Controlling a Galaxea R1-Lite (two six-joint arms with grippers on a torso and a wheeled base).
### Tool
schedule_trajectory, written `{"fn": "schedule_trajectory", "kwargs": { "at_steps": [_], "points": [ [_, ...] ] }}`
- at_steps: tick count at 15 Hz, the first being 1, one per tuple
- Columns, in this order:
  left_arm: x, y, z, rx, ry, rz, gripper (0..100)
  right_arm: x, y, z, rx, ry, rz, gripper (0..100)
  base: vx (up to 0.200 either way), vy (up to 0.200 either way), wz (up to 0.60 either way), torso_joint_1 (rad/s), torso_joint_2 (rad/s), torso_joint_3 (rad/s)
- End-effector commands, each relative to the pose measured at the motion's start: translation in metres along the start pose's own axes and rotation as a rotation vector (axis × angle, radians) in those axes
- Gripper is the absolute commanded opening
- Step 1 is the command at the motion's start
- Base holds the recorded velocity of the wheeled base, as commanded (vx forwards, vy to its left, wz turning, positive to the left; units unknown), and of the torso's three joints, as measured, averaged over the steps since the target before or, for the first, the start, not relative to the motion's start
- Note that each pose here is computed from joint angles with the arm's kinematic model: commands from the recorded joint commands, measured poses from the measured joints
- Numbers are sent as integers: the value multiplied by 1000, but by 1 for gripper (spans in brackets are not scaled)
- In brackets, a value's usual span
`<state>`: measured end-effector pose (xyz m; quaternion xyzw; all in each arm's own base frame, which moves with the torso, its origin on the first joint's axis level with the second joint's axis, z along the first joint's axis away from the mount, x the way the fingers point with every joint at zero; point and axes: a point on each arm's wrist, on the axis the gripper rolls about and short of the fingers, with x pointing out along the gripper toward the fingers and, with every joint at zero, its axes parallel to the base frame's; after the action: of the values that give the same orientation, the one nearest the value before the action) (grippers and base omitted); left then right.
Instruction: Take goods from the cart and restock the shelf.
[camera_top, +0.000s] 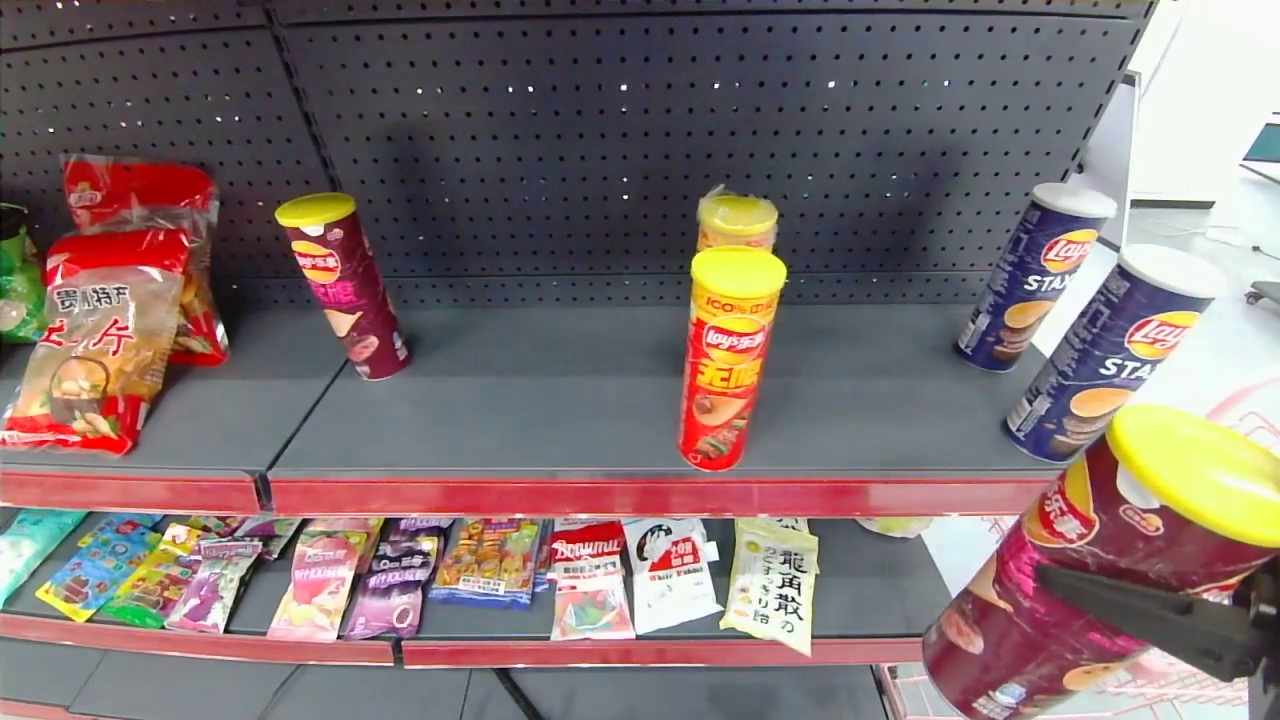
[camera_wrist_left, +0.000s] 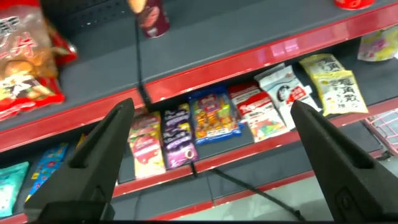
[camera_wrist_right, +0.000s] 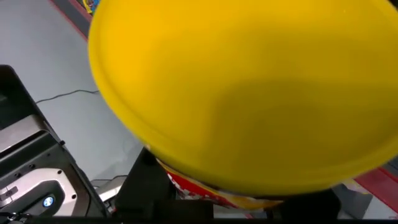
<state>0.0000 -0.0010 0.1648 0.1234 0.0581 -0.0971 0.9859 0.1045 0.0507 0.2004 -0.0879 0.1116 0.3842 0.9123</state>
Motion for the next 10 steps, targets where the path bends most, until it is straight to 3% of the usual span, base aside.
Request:
{"fn": "schedule_trajectory", "kwargs": {
  "at_steps": [1, 10],
  "points": [
    [0, 0, 1, 0, -4, 1, 100, -1, 0, 0, -2, -3, 1, 0, 0, 200, 0, 2, 12, 2],
    [-1, 0, 1, 3, -6, 1, 100, -10, 6, -5, -7, -27, 40, 0, 0, 200, 0, 2, 4, 2]
  ]
}}
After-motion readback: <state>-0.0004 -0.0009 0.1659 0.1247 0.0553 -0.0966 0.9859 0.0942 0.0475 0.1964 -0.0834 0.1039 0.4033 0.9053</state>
